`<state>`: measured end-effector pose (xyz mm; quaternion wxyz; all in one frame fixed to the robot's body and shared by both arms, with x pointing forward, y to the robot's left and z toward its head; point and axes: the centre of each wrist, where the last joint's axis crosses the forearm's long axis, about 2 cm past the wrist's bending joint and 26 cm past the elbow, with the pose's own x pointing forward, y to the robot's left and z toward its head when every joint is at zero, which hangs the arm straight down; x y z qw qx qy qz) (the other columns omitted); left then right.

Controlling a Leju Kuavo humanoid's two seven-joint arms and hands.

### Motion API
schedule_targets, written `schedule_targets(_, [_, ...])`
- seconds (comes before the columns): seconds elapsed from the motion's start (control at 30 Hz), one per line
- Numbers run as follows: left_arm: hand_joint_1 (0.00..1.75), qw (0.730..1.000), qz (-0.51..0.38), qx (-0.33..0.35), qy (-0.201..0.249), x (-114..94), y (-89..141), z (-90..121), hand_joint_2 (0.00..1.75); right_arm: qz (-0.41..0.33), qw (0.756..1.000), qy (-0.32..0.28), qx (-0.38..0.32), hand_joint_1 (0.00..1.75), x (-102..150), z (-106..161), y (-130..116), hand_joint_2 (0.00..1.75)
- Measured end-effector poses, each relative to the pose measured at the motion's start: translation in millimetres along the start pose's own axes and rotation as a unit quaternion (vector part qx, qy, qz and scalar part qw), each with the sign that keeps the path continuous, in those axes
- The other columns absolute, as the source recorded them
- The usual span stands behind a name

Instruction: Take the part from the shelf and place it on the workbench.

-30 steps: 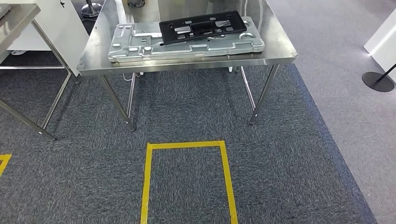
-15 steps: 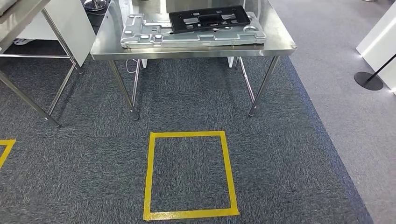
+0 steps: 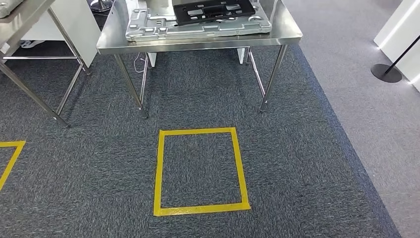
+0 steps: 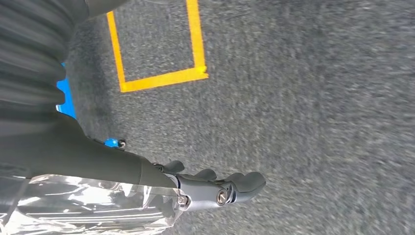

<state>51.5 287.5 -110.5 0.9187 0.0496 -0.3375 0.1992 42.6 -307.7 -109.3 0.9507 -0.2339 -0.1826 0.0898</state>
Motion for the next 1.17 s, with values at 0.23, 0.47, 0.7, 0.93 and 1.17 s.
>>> schedule_targets(0.23, [0.0,1.0,0.001,-0.001,-0.004,3.6,-1.6,-2.3,0.0,0.0,1.0,0.0,0.0,0.0,0.2,0.0,0.1,1.75])
schedule_targets(0.47, [0.0,1.0,0.001,0.0,-0.002,2.0,-0.8,-1.3,0.0,0.001,1.0,0.002,0.001,0.0,-2.1,1.0,1.0,1.75])
schedule_targets(0.7, [0.0,1.0,0.002,-0.001,-0.001,1.0,-2.2,-0.6,0.0,0.001,1.0,0.0,0.0,0.0,-0.8,0.0,-0.3,1.75])
schedule_targets(0.93, [0.0,1.0,0.001,-0.001,0.001,-0.7,-1.2,0.5,0.0,0.001,1.0,0.001,0.001,0.0,-1.6,0.5,0.2,1.31])
schedule_targets(1.17, [0.0,1.0,0.002,-0.001,0.02,-1.2,-1.1,0.8,0.0,-0.081,0.991,0.016,0.102,0.0,-5.2,1.2,3.6,0.0])
